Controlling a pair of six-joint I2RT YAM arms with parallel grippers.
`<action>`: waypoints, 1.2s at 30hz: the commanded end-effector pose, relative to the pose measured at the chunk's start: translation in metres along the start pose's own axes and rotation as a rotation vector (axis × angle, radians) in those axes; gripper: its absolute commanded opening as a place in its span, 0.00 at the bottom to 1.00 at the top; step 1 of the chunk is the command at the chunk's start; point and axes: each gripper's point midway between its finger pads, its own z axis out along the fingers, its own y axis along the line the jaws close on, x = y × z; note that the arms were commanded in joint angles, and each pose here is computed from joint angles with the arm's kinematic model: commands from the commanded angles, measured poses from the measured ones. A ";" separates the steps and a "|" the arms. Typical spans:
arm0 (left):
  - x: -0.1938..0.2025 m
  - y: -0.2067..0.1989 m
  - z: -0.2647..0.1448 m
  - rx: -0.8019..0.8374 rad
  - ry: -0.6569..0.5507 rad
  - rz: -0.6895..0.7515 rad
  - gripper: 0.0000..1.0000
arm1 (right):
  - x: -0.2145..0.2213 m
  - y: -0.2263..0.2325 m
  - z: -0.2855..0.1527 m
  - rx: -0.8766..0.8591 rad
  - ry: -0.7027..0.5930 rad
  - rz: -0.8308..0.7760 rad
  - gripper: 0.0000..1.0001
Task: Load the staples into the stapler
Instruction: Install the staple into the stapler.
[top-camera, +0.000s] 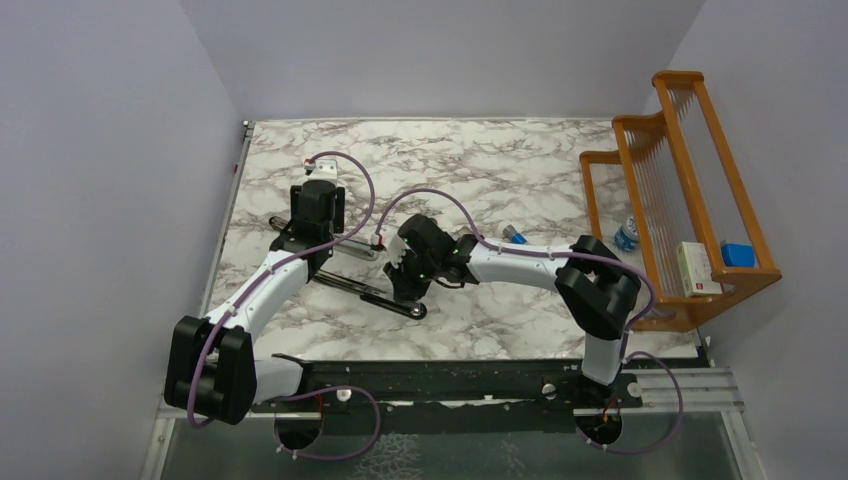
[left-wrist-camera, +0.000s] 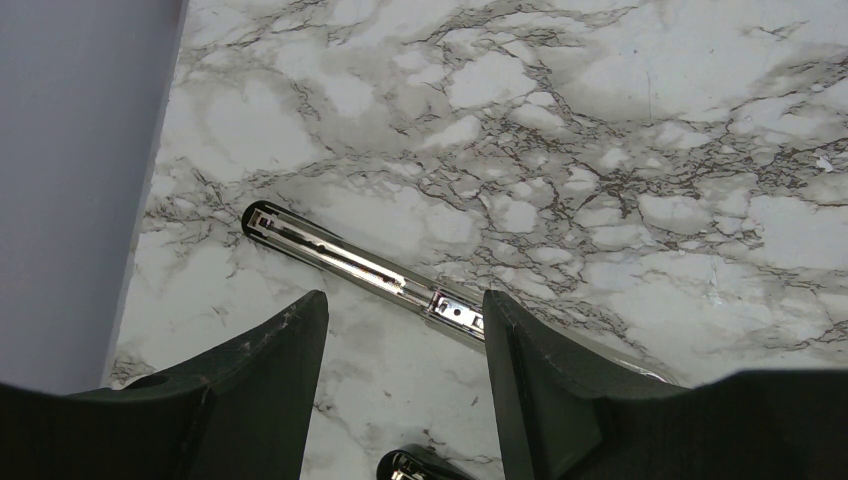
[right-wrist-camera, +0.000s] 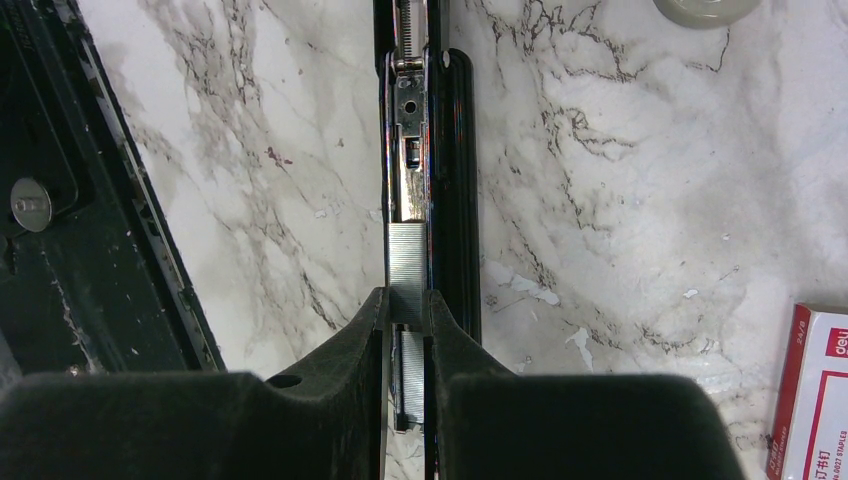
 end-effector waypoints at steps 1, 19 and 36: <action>-0.018 0.001 -0.005 0.004 -0.053 -0.015 0.62 | 0.005 0.005 0.006 -0.035 0.030 -0.005 0.16; -0.017 0.001 -0.005 0.003 -0.052 -0.015 0.62 | 0.013 -0.001 0.004 0.007 0.060 0.006 0.16; -0.017 0.000 -0.005 0.005 -0.052 -0.014 0.62 | 0.029 -0.004 -0.007 0.046 0.102 0.016 0.17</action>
